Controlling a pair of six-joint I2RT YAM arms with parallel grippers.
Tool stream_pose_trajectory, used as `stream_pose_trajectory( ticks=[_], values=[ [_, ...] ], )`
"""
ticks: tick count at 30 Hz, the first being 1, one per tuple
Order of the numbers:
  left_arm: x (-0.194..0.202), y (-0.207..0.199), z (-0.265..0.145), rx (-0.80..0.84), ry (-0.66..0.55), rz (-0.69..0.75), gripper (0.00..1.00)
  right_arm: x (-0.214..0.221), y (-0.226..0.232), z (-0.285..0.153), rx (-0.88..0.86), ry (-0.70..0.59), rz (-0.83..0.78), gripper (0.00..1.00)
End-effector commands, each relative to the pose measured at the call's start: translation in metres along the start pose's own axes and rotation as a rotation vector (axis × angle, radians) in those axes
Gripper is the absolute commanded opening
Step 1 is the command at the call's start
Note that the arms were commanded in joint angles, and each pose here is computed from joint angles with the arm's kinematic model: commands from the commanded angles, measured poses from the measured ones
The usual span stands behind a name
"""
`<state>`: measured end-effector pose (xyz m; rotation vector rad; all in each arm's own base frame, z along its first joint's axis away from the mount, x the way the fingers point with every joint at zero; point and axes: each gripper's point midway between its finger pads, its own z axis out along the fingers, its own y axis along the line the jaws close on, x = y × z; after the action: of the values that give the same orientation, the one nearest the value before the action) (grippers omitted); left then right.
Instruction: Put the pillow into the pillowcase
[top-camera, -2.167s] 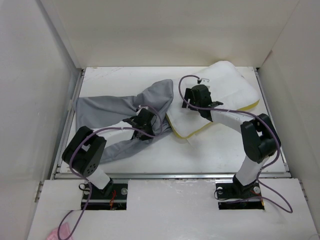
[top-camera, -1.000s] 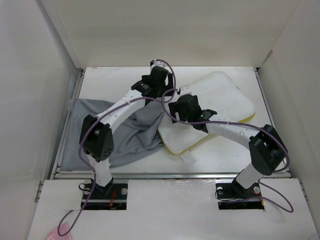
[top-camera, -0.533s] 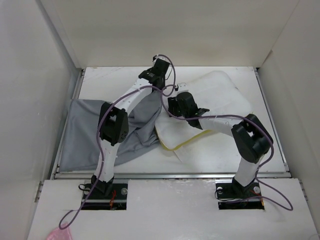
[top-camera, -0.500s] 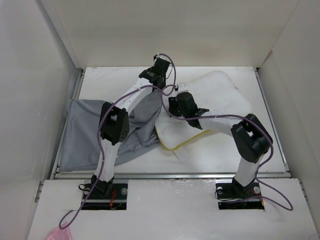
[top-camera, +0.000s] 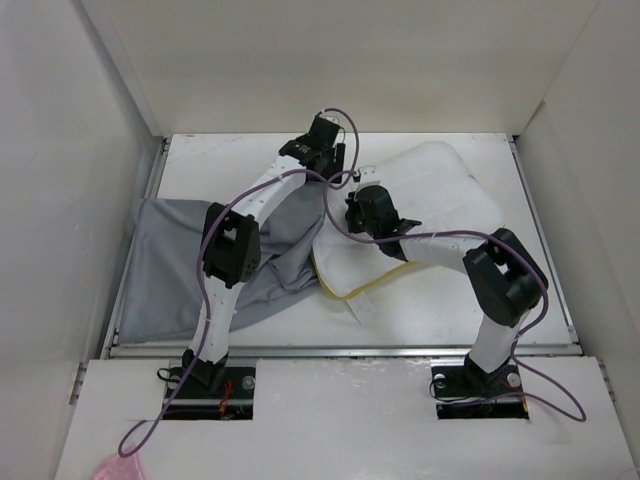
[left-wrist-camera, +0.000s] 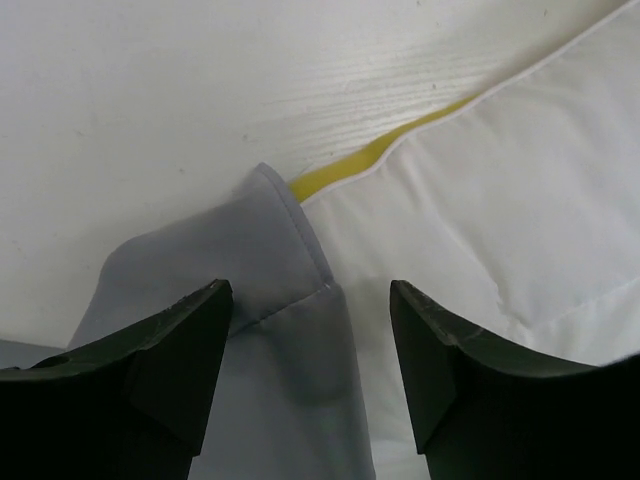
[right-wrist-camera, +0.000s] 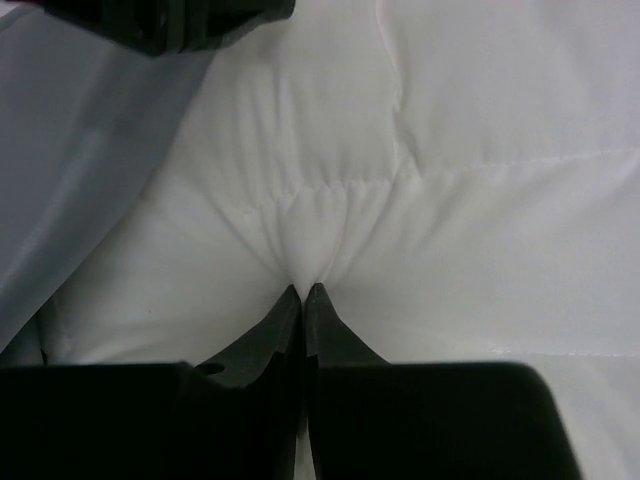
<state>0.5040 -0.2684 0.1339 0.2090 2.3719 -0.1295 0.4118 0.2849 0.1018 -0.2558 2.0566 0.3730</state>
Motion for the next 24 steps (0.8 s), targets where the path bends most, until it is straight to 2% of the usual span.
stream_pose_trajectory(
  ticks=[1, 2, 4, 5, 7, 11, 12, 13, 15, 18, 19, 20, 24],
  values=[
    [0.023, -0.01, 0.001, 0.063, 0.067, 0.057, 0.61, -0.009, 0.019, -0.008, -0.083, -0.031, -0.027, 0.05],
    [0.031, -0.01, 0.005, 0.056, 0.089, 0.046, 0.45, -0.009, 0.019, -0.008, -0.083, -0.031, -0.027, 0.0],
    [0.049, -0.003, 0.019, 0.015, 0.139, 0.045, 0.28, -0.007, 0.018, -0.008, -0.08, -0.021, -0.029, 0.0],
    [0.052, 0.0, 0.018, -0.002, 0.152, 0.034, 0.13, -0.006, 0.02, -0.008, -0.092, -0.017, -0.029, 0.0],
    [0.055, 0.003, 0.022, -0.029, 0.155, 0.013, 0.0, -0.013, 0.021, -0.01, -0.097, -0.038, -0.045, 0.0],
    [0.028, -0.004, -0.001, 0.017, 0.083, 0.004, 0.0, -0.023, 0.023, -0.026, -0.133, -0.111, -0.042, 0.0],
    [0.019, -0.01, -0.009, 0.03, 0.058, 0.014, 0.0, -0.014, 0.019, -0.03, -0.133, -0.112, -0.052, 0.0],
    [0.011, -0.012, -0.014, 0.047, 0.041, 0.022, 0.0, -0.03, 0.022, -0.038, -0.148, -0.171, -0.042, 0.0],
    [-0.009, -0.025, -0.03, 0.1, -0.009, 0.054, 0.01, -0.035, 0.02, -0.047, -0.152, -0.204, -0.07, 0.0],
    [-0.025, -0.051, -0.052, 0.21, -0.056, 0.134, 0.1, -0.045, 0.021, -0.061, -0.177, -0.261, -0.098, 0.0],
    [-0.033, -0.055, -0.059, 0.233, -0.074, 0.154, 0.19, -0.041, 0.024, -0.064, -0.203, -0.261, -0.11, 0.0],
    [-0.034, -0.067, -0.065, 0.28, -0.083, 0.193, 0.21, -0.051, 0.027, -0.071, -0.222, -0.299, -0.106, 0.0],
    [-0.036, -0.098, -0.084, 0.457, -0.094, 0.255, 0.24, -0.058, 0.03, -0.082, -0.251, -0.349, -0.124, 0.0]
  ],
)
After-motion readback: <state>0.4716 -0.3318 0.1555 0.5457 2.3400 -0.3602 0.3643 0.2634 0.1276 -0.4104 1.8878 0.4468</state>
